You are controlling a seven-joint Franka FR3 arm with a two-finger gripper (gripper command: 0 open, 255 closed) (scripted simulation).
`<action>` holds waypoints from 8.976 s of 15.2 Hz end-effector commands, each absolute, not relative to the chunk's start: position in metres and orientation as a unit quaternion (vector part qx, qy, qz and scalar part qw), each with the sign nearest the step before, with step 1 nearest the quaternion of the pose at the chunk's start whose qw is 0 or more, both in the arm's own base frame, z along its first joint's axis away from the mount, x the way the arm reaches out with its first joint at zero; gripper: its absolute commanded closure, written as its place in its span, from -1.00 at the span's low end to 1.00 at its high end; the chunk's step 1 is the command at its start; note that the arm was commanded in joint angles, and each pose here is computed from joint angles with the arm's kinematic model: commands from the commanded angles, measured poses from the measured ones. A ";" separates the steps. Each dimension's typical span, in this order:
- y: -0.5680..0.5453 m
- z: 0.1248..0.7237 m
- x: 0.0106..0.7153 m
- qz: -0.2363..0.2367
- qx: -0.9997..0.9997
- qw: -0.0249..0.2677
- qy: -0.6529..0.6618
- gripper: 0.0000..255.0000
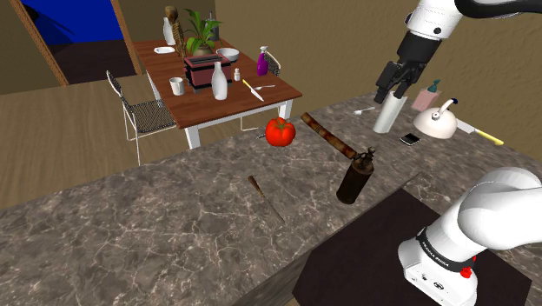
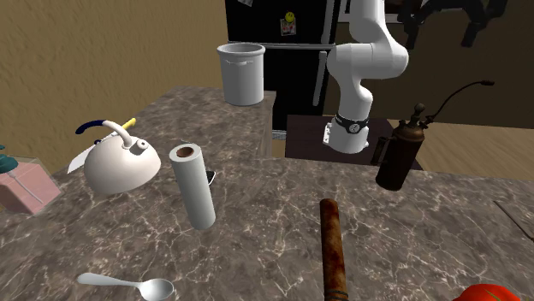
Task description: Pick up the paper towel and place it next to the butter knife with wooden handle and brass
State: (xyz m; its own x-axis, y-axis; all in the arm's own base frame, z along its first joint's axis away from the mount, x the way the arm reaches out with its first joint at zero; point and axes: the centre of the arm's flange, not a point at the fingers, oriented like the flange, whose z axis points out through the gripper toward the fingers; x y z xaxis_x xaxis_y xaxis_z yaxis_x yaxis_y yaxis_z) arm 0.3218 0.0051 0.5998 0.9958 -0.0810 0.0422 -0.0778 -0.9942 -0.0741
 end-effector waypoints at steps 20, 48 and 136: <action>-0.216 0.522 0.403 -0.013 -0.999 0.023 0.024 -1.00; -0.450 0.404 0.496 -0.003 -1.000 0.008 0.007 -1.00; 0.231 0.637 0.428 -0.003 -1.000 0.008 0.007 1.00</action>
